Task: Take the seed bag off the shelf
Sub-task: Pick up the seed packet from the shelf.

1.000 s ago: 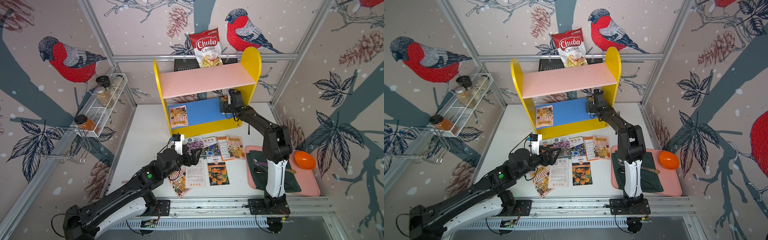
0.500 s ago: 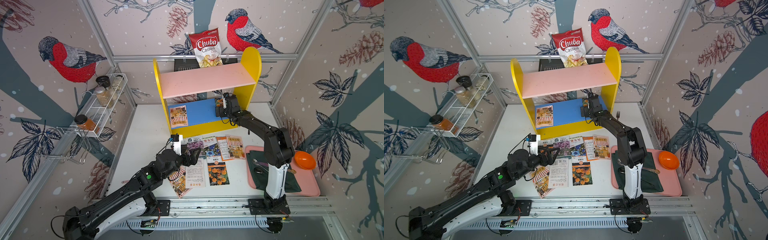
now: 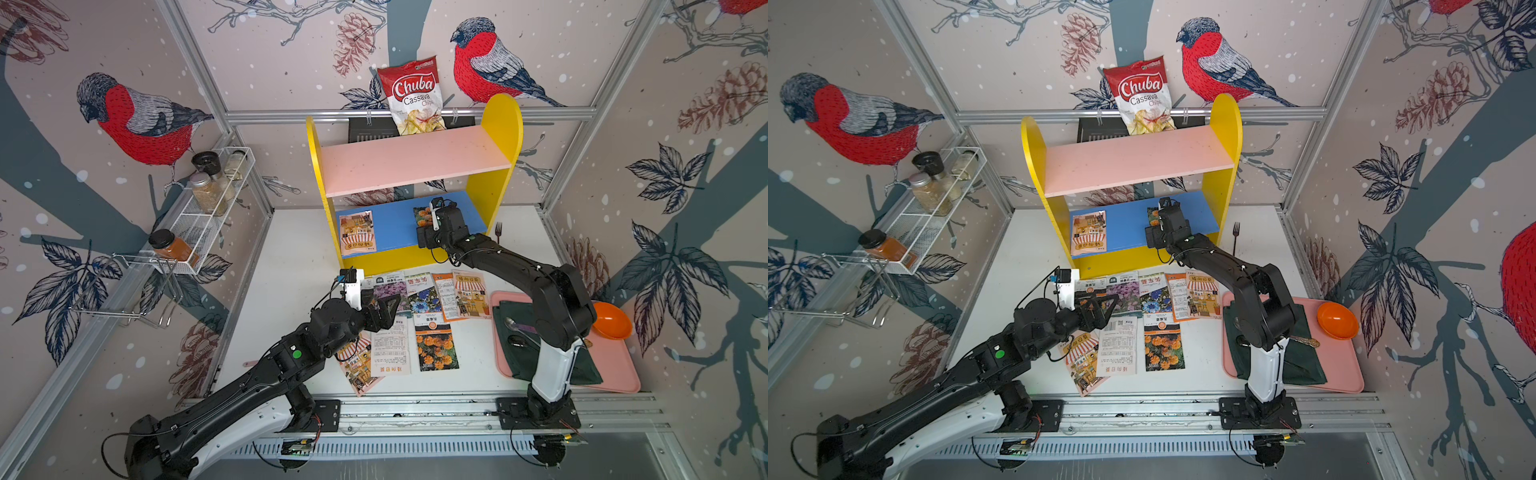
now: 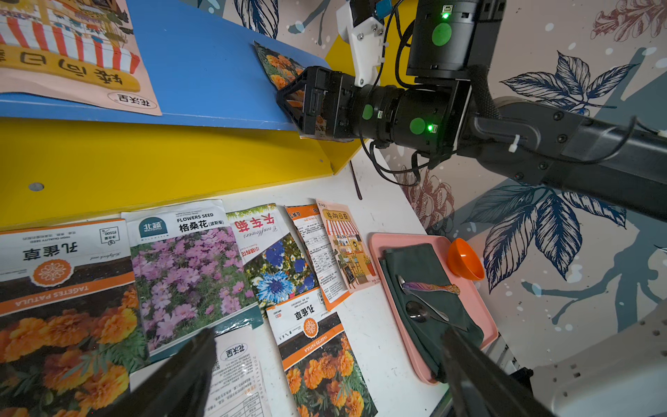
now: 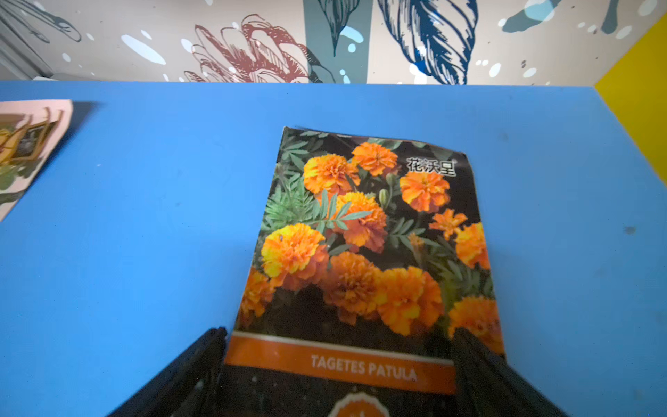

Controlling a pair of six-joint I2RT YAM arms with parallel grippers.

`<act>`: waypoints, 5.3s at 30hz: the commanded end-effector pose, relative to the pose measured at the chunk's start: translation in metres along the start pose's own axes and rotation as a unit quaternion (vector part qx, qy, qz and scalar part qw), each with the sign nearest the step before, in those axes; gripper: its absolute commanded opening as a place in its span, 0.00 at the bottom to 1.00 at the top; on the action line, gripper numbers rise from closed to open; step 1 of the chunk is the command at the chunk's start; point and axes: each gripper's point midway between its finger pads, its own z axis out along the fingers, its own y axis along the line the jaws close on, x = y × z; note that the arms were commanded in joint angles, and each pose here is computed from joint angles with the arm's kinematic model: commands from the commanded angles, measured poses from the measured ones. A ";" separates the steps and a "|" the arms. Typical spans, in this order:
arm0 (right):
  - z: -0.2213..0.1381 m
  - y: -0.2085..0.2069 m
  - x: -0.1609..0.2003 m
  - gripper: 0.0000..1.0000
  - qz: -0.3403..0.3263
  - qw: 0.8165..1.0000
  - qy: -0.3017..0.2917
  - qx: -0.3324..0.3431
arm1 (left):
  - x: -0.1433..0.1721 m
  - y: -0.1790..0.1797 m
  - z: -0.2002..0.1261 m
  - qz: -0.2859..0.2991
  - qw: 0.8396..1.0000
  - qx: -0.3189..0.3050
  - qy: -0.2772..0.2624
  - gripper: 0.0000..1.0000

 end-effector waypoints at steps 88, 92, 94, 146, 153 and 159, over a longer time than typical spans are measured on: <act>-0.048 0.036 0.018 0.08 0.306 0.869 0.068 -0.383 | -0.027 0.019 0.016 -0.031 0.999 0.017 -0.018 0.97; -0.049 0.035 0.015 0.00 0.304 0.869 0.066 -0.385 | -0.027 0.019 0.015 -0.031 0.999 0.017 -0.017 0.97; -0.052 0.036 0.013 0.00 0.301 0.869 0.064 -0.387 | -0.027 0.019 0.015 -0.032 0.999 0.017 -0.018 0.97; -0.257 0.128 0.045 0.00 0.168 0.819 0.063 -0.546 | -0.063 -0.010 0.002 -0.098 0.971 0.208 -0.066 0.37; -0.258 0.128 0.044 0.00 0.168 0.820 0.061 -0.543 | -0.060 -0.010 0.003 -0.104 0.970 0.214 -0.059 0.06; -0.257 0.128 0.044 0.00 0.168 0.821 0.061 -0.542 | -0.060 -0.011 0.004 -0.111 0.968 0.220 -0.054 0.00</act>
